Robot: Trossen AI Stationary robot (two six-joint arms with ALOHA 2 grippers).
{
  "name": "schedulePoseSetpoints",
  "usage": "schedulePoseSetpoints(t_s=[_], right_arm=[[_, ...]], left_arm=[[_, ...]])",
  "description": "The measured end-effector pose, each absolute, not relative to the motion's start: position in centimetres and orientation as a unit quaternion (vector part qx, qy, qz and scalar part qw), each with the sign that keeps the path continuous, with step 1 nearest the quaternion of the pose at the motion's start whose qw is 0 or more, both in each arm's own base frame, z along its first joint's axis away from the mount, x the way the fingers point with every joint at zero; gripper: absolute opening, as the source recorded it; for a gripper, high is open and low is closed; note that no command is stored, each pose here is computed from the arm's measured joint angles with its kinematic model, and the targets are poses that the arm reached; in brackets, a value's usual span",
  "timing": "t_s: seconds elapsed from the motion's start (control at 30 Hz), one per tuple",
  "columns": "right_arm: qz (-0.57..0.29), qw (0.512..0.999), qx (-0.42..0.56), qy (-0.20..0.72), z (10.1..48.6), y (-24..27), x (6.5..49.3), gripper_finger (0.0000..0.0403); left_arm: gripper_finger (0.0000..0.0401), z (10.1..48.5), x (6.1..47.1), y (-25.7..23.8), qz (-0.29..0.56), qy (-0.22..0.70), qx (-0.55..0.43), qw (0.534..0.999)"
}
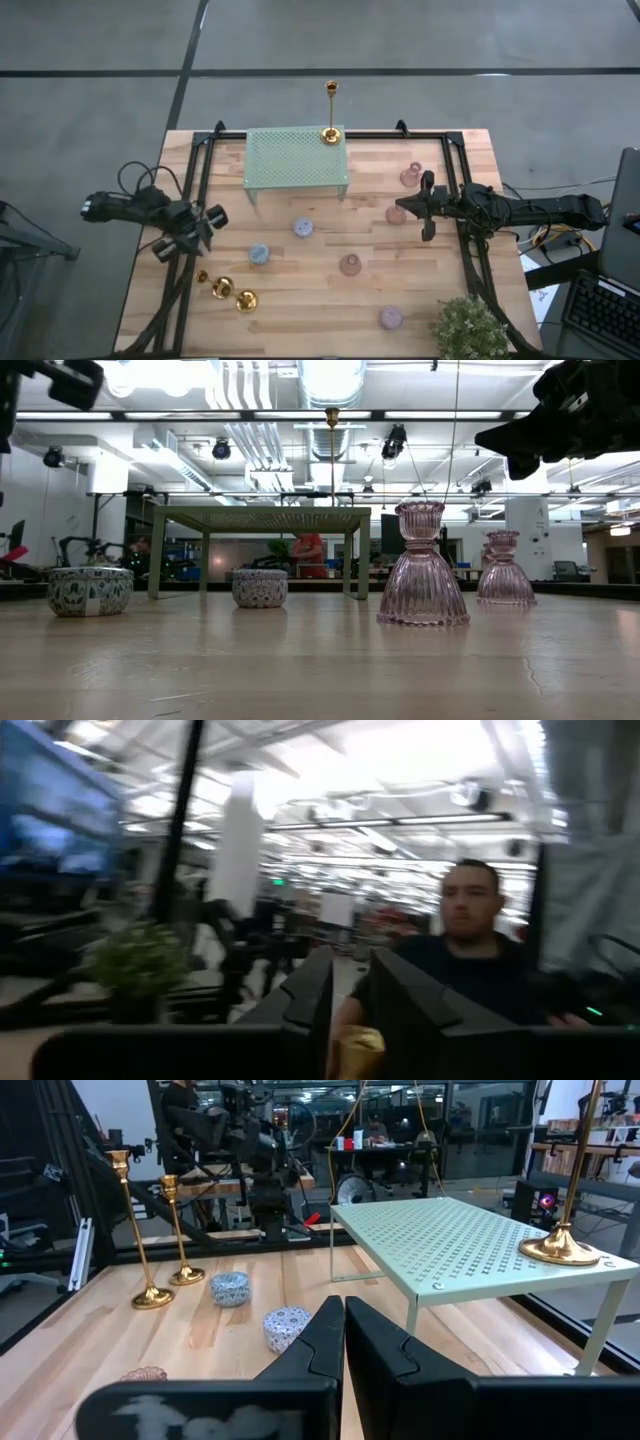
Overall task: Pick & Place candle stick holders
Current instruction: Put the right gold candle holder on the shelf
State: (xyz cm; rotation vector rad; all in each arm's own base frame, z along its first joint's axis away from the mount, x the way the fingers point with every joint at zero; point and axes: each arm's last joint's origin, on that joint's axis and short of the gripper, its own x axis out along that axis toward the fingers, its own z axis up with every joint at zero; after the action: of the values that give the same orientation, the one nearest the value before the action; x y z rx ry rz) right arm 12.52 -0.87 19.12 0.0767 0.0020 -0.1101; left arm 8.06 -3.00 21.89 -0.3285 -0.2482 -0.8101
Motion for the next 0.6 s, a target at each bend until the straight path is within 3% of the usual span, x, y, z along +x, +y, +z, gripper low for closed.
schedulePoseSetpoints(t_s=[0.43,0.6], right_arm=[[-0.055,0.998,0.038,0.001,19.1,-0.9,12.5,0.0008],[-0.055,0.998,0.038,0.001,19.1,-0.9,12.5,0.0008]], left_arm=[[0.0233,21.1,8.1,-3.6,-0.412,-0.107,-0.126,0.896],[0.0257,19.8,8.5,-3.9,-0.417,-0.079,-0.115,0.898]])
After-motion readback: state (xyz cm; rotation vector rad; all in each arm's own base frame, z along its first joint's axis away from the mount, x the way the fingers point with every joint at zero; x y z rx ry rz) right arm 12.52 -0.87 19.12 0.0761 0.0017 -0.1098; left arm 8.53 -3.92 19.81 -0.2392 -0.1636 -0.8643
